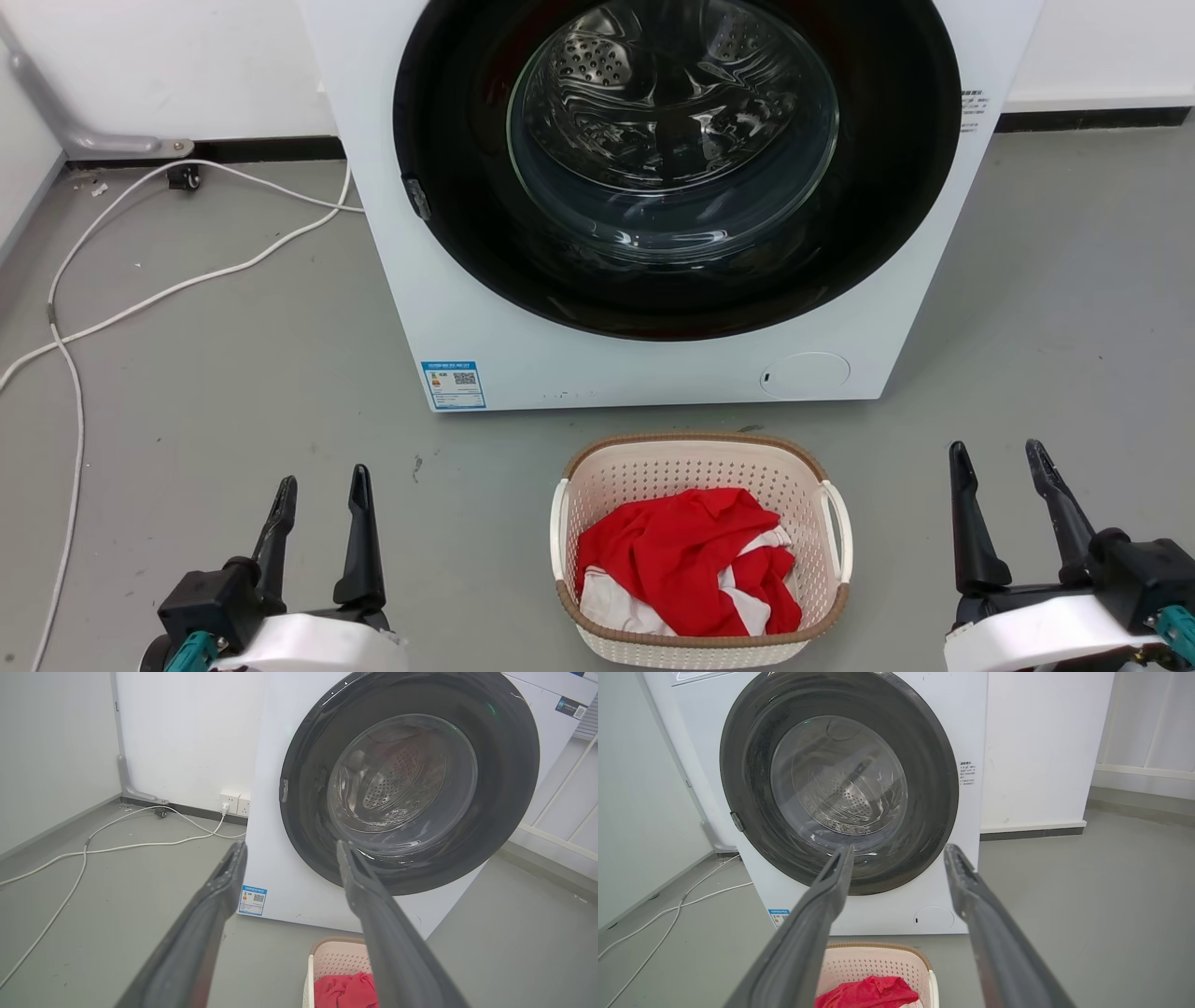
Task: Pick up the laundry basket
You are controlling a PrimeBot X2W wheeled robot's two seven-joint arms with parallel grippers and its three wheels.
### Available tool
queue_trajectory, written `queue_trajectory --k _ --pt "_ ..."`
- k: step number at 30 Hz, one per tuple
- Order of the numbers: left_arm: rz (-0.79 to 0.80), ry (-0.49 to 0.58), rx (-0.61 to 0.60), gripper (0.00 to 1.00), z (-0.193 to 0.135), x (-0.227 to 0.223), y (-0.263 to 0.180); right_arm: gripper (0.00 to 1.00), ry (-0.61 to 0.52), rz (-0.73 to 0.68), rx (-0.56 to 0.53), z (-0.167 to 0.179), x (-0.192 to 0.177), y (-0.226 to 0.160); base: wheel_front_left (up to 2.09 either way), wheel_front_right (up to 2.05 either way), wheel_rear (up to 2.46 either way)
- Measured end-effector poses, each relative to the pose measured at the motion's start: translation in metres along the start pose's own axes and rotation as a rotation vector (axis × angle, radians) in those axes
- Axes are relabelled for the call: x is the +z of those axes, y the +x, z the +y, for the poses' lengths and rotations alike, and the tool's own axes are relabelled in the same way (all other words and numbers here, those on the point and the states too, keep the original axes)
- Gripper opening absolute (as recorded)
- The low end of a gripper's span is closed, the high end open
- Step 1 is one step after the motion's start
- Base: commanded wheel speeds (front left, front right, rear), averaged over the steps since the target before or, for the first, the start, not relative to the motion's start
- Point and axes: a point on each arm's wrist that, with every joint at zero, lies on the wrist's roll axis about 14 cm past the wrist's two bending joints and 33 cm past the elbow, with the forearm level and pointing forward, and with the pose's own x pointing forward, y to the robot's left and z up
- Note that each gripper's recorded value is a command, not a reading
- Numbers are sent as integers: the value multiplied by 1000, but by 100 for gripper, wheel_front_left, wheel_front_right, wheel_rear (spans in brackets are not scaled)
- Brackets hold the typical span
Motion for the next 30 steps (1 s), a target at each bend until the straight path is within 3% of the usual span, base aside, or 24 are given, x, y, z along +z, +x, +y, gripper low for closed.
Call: queue_trajectory --k 30 --pt "-32 208 -41 100 -4 3 -8 100 -201 -31 54 9 5 -5 0 0 0"
